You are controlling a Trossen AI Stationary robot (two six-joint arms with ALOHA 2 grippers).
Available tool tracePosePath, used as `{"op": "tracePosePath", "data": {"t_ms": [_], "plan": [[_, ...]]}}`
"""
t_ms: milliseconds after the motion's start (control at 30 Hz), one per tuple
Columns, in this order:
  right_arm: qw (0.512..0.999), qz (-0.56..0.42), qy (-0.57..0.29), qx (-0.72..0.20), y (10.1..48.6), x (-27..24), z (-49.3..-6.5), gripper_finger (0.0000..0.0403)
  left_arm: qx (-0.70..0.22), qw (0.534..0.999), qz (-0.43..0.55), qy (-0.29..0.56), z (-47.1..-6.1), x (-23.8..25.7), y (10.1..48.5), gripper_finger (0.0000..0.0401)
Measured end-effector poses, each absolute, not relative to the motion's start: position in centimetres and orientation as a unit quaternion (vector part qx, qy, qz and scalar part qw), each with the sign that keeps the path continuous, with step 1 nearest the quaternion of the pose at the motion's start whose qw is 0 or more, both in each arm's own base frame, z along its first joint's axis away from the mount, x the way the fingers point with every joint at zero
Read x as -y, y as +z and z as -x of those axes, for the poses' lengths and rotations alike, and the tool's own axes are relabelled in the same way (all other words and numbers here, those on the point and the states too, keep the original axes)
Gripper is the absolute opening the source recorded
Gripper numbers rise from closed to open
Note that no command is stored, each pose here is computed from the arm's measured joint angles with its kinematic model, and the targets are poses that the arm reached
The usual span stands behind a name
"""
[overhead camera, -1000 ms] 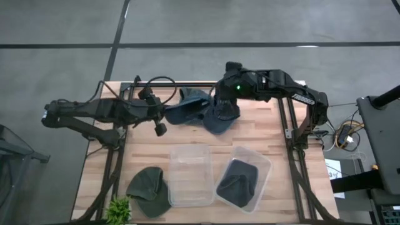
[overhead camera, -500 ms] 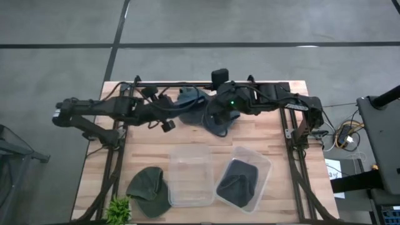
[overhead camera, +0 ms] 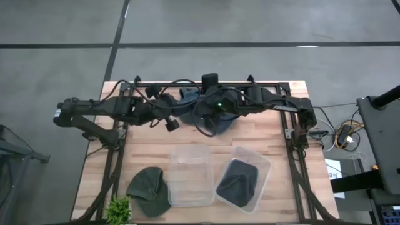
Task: Pick & Place hat
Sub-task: Put the right blue cap into the right transparent container
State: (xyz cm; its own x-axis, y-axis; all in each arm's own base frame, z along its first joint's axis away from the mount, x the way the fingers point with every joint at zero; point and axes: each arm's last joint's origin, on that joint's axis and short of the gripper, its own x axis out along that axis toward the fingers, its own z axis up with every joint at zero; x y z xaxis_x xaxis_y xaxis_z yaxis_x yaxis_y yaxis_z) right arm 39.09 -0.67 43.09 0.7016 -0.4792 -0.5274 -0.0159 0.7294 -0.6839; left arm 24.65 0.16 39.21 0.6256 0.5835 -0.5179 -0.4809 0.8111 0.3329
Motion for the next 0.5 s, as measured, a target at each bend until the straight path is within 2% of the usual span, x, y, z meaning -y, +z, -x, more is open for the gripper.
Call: {"op": "tracePosePath", "data": {"t_ms": [367,500], "plan": [[0.851,0.341,-0.154,-0.369,42.2,1.7,-40.2,0.0191,-0.316,0.898,-0.077,0.296,-24.6,-0.1,39.0,0.0005],[0.847,0.342,-0.157,-0.375,41.7,1.8,-40.5,0.0173,-0.313,0.900,-0.076,0.295,-24.7,-0.1,39.0,0.0005]]}}
